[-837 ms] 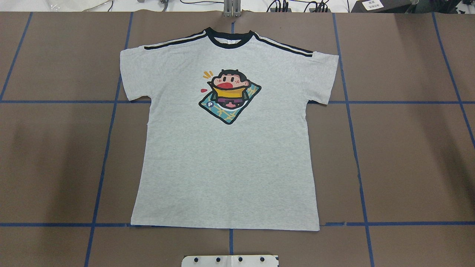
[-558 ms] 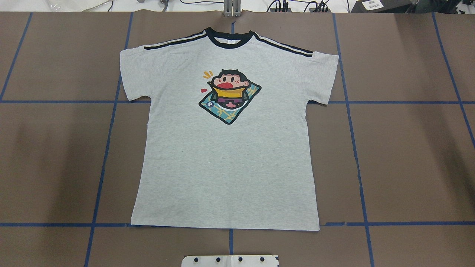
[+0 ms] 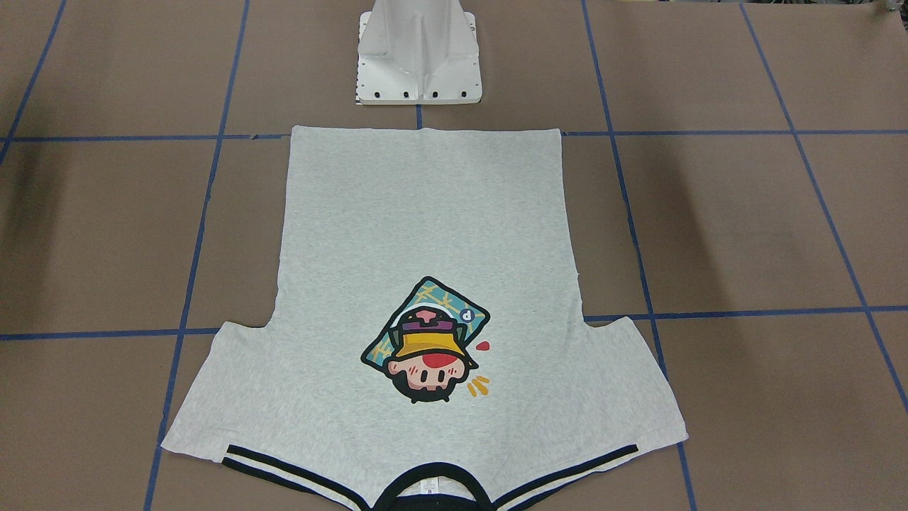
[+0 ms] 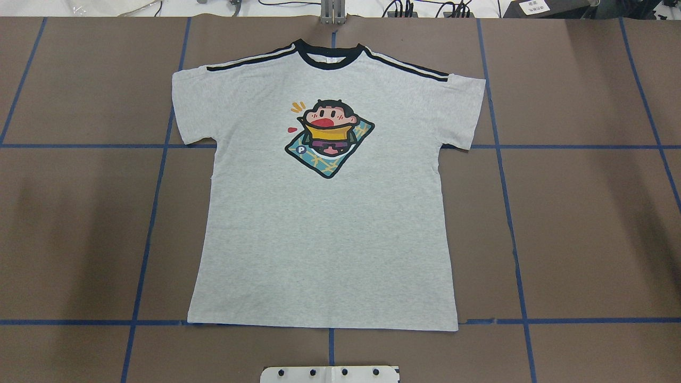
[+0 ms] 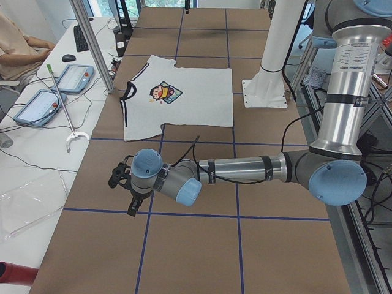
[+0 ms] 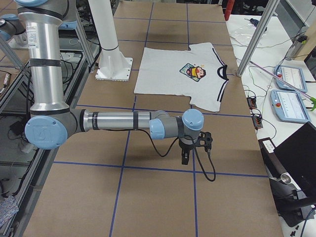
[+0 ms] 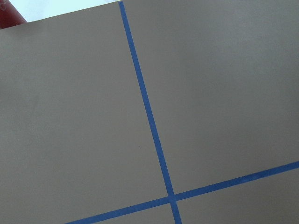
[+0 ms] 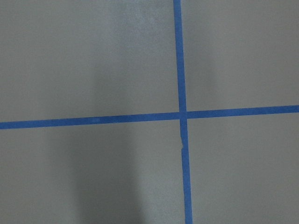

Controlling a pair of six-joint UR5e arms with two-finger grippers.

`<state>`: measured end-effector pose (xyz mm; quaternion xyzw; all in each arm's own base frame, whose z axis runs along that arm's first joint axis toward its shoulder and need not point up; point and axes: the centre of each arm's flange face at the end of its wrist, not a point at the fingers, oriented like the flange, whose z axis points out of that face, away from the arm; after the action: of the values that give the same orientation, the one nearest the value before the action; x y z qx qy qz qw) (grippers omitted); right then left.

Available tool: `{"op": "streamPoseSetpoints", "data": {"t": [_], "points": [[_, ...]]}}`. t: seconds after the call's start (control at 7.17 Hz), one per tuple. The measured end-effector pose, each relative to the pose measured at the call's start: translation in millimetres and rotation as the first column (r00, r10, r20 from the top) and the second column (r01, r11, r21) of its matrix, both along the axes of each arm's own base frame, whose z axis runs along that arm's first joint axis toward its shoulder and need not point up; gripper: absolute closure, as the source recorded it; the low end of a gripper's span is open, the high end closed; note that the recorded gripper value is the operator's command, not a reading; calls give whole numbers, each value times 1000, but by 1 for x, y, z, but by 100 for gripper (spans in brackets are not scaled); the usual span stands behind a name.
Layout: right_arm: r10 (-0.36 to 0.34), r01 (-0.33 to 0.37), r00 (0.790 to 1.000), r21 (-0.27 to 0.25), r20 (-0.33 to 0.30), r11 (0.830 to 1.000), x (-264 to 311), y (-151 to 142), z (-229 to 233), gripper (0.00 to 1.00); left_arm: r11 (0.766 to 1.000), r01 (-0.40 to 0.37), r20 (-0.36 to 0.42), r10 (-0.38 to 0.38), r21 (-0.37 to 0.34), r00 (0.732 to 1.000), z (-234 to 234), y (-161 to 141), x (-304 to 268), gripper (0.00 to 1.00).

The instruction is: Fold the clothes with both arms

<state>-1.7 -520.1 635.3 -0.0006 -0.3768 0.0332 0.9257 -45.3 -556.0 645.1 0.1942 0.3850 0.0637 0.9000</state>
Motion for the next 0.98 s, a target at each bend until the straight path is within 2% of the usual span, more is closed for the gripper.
{"op": "streamPoseSetpoints", "data": {"t": [0.14, 0.42, 0.56, 0.84, 0.98], "points": [[-25, 25, 1000, 34, 5, 999, -14, -2, -3, 0, 999, -21, -9, 21, 26, 1000, -4, -1, 16, 0], [-94, 92, 996, 147, 7, 985, -75, -14, -28, 0, 1000, -15, -58, 16, 19, 998, -21, -2, 57, 0], [-79, 76, 997, 177, 13, 981, -106, -30, -54, 0, 1000, -8, -78, 10, 25, 997, -28, -2, 67, 0], [21, -27, 999, 159, 41, 987, -182, -74, -124, 0, 999, -22, -91, 25, 33, 996, -32, -1, 83, 0], [79, -89, 995, 158, 66, 983, -219, -102, -150, 0, 999, -27, -92, 30, 34, 995, -33, -1, 87, 0]]}}
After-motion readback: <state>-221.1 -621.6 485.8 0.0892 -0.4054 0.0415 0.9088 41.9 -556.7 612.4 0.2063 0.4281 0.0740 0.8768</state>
